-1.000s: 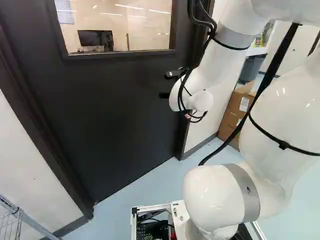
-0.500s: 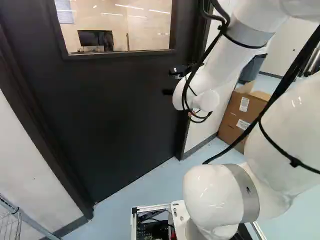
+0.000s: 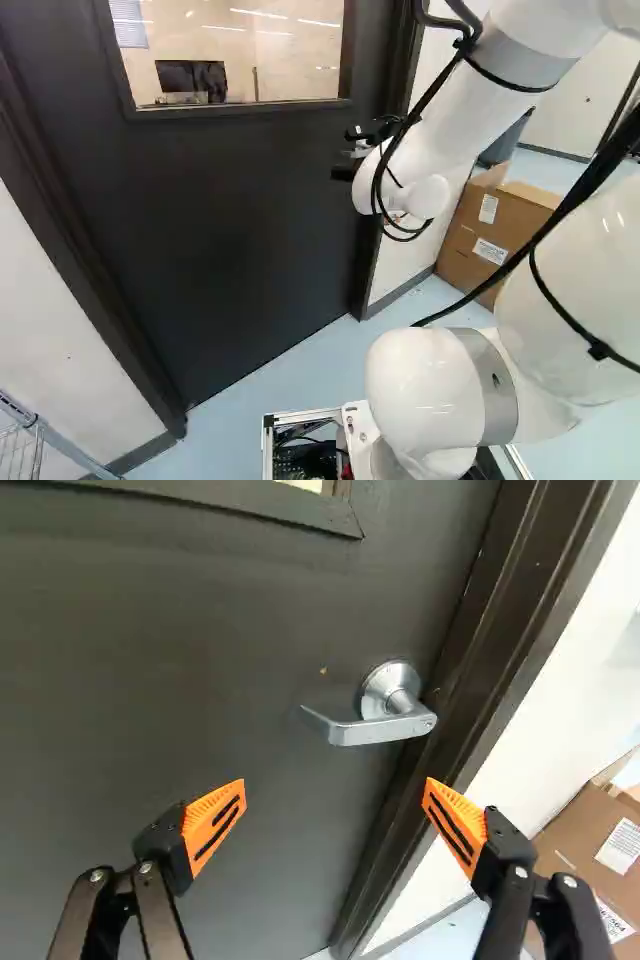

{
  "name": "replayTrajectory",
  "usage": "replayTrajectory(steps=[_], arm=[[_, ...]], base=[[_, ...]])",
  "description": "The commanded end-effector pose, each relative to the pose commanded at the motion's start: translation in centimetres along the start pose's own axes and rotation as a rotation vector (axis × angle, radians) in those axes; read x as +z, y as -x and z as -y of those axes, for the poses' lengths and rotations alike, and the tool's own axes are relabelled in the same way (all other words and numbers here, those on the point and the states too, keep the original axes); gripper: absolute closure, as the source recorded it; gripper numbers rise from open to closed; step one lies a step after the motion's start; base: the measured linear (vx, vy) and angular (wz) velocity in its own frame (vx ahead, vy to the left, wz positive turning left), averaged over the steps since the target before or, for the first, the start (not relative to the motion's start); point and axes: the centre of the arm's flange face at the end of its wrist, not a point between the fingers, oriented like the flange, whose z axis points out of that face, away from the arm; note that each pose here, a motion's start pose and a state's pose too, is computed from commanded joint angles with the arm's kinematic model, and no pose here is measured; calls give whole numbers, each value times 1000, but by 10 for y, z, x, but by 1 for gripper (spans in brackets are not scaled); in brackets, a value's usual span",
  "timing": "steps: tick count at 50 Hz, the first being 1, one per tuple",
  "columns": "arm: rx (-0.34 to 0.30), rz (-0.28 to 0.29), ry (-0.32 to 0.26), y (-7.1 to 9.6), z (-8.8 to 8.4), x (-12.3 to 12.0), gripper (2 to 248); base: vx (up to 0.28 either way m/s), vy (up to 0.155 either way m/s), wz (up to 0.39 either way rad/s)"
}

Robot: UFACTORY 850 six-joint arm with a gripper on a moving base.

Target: Open the door and move inside

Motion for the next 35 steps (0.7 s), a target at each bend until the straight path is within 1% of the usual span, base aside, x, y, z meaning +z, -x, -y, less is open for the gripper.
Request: replayTrajectory(steps=[9, 26, 35], arm=[[-24, -21, -9, -8, -2, -2, 3], [-93, -60, -58, -25, 0, -4, 3], [-107, -64, -66, -28, -1, -1, 3]], base=[[0, 0, 0], [0, 0, 0], [0, 0, 0]])
